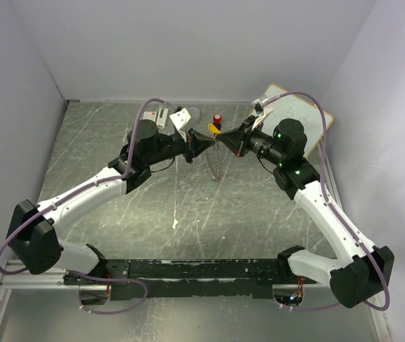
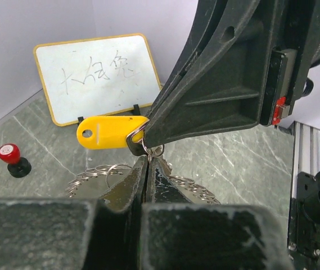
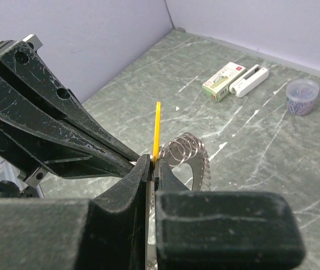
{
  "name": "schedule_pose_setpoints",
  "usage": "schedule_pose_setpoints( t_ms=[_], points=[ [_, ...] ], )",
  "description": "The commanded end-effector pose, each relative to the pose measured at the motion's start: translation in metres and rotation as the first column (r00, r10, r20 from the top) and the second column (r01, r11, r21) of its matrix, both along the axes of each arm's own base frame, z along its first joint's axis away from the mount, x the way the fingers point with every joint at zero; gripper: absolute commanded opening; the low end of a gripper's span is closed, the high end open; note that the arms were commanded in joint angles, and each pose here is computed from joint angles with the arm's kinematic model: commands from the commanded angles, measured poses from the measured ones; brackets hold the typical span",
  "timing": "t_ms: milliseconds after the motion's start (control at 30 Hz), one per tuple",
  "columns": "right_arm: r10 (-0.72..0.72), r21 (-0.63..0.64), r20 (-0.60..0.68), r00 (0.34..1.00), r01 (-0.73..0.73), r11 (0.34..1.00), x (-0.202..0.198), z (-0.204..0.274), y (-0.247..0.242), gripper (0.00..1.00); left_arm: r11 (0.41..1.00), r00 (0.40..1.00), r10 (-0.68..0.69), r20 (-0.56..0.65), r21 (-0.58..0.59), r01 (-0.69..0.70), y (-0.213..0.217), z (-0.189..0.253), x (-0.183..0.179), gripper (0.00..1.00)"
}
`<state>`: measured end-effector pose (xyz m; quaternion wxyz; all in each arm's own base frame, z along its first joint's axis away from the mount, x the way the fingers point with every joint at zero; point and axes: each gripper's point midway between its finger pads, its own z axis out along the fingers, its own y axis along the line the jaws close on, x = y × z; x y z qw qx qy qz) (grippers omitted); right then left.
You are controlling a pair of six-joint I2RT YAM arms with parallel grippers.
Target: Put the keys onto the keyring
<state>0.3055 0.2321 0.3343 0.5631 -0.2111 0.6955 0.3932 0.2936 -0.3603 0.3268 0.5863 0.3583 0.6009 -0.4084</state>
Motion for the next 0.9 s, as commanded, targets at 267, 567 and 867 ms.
schedule_pose_setpoints(
  t_ms=[267, 567, 867],
  points=[
    [-0.045, 0.03, -0.038, 0.998, 0.046, 0.998, 0.001, -0.016, -0.004, 0.0, 0.954, 0.974, 0.182, 0.135, -0.263, -0.142, 0.031, 0.085, 0.006, 0.07],
    [-0.032, 0.037, -0.046, 0.998, 0.034, 0.999, 0.0, -0.018, -0.002, 0.0, 0.948, 0.976, 0.173, 0.135, -0.291, -0.128, 0.031, 0.091, 0.003, 0.07],
    [-0.049, 0.016, -0.007, 0.999, 0.049, 0.999, 0.003, -0.004, -0.005, 0.0, 0.949, 0.971, 0.198, 0.137, -0.273, -0.155, 0.037, 0.092, 0.003, 0.07]
  ],
)
